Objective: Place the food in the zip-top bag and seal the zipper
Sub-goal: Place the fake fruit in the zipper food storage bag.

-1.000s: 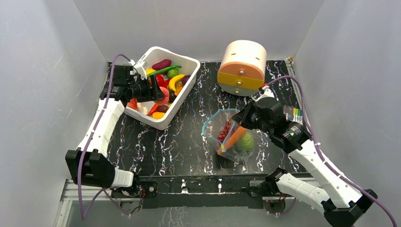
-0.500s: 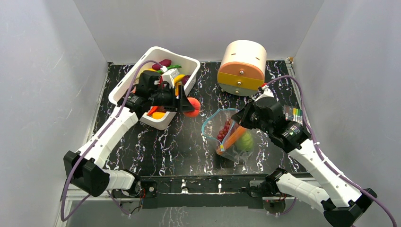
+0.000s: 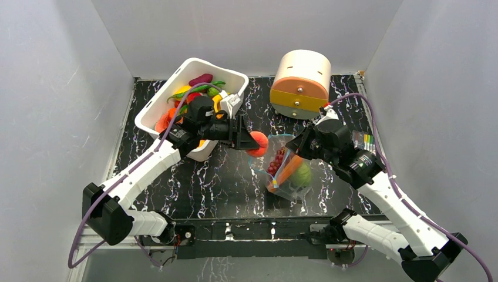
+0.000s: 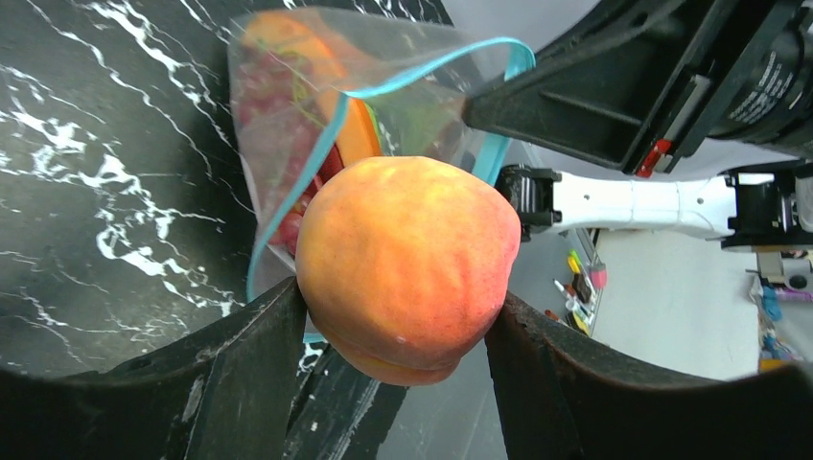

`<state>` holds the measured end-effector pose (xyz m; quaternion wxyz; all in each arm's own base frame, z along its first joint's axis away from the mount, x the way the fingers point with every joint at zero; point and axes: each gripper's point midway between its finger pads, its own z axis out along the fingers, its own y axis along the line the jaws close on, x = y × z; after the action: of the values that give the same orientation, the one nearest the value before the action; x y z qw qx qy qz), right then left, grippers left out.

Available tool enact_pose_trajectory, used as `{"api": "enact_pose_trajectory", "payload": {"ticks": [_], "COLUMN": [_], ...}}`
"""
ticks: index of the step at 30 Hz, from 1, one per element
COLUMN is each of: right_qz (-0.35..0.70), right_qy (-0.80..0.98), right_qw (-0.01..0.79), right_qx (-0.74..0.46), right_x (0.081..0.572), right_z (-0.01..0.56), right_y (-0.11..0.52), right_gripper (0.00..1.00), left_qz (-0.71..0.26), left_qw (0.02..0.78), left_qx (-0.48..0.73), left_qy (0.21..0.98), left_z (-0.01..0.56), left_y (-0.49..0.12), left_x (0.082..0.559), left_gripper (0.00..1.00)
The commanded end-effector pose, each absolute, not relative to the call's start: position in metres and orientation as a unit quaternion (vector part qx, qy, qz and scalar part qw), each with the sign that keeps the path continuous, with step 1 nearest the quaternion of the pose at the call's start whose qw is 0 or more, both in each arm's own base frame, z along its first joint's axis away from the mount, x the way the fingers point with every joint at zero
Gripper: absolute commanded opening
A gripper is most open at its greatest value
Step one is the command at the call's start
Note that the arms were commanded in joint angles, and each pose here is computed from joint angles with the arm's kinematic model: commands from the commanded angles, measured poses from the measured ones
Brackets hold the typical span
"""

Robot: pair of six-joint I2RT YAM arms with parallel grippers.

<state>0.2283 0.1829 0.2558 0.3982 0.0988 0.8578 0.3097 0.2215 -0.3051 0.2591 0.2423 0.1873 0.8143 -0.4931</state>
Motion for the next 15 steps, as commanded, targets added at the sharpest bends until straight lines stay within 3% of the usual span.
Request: {"api": "enact_pose_trajectory", "payload": {"ticks": [1,15], "right_qz": [0.367,0.399], "right_qy": [0.808,0.797], "right_qw": [0.451,0.447], "right_qx": [0.096,0.076], "right_x": [0.238,0.231], "right_z": [0.311,0.318], "right_y": [0.194,0.202], "right_gripper": [0.0,0.0], "left_qz": [-0.517,-0.491], "left_qw": [0.238,0.212], "left_qx": [0.209,0.217], "left_qy": [0.796,0.817], "left_z": [0.267,0.236], "left_y": [-0.32,-0.337], "left_x": [0.206,0.2], "left_gripper": [0.38,0.38]}}
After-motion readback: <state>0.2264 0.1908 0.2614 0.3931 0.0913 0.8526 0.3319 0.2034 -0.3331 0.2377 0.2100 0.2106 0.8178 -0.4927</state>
